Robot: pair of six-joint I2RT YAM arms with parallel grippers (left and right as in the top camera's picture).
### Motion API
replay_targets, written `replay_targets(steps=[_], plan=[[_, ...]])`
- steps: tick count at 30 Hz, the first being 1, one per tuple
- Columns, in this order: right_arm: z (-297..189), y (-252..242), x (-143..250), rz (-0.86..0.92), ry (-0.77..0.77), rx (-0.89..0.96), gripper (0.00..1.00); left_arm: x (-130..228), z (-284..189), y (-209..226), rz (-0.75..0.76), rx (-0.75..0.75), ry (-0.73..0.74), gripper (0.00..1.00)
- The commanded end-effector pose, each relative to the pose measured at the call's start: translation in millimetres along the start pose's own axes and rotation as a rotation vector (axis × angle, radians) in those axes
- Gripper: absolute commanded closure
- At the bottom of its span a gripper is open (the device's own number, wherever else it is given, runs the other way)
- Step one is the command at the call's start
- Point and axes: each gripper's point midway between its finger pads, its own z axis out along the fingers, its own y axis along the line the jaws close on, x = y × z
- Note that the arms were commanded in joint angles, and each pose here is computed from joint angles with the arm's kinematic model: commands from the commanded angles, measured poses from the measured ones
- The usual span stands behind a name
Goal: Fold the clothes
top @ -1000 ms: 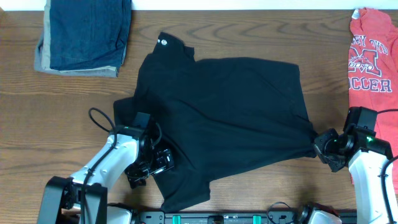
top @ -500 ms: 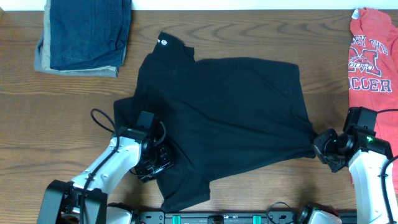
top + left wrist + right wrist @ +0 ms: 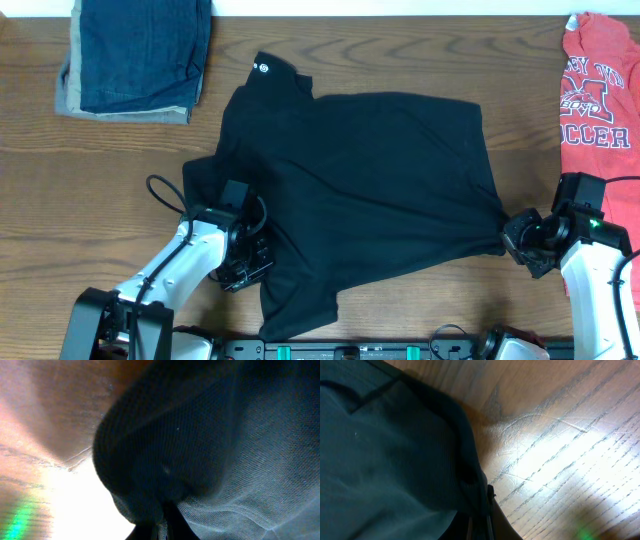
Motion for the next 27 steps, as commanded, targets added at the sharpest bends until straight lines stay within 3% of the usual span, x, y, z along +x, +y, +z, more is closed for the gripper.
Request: replay_targets(steps=[1, 8, 17, 23, 27], plan=[[-4.4, 3.0, -6.1, -0.012, -0.014, -0.010, 0.95, 3.1, -1.5, 8.4, 0.020, -0.051, 0.011, 0.94], [-5.3, 5.5, -9.7, -0.014, -0.029, -0.018, 0.95, -0.6, -38.3, -8.1, 0.153, 0.022, -0.087, 0.94], [-9.1, 14.0, -18.7, -0.015, -0.062, -0.047, 0.96, -23.1, -90.8, -11.5, 0.208, 0.081, -0.418, 0.94], [-11.2, 26.3, -32.5, 0.000, -0.119, -0.098, 0.96, -67.2, -131.8, -7.4, 0.170, 0.024, -0.733, 0.94], [-12.8, 32.6, -39.5, -0.006, -0.147, -0.123, 0.98, -84.1, -146.8, -17.3, 0.158, 0.049, -0.831, 0.94]])
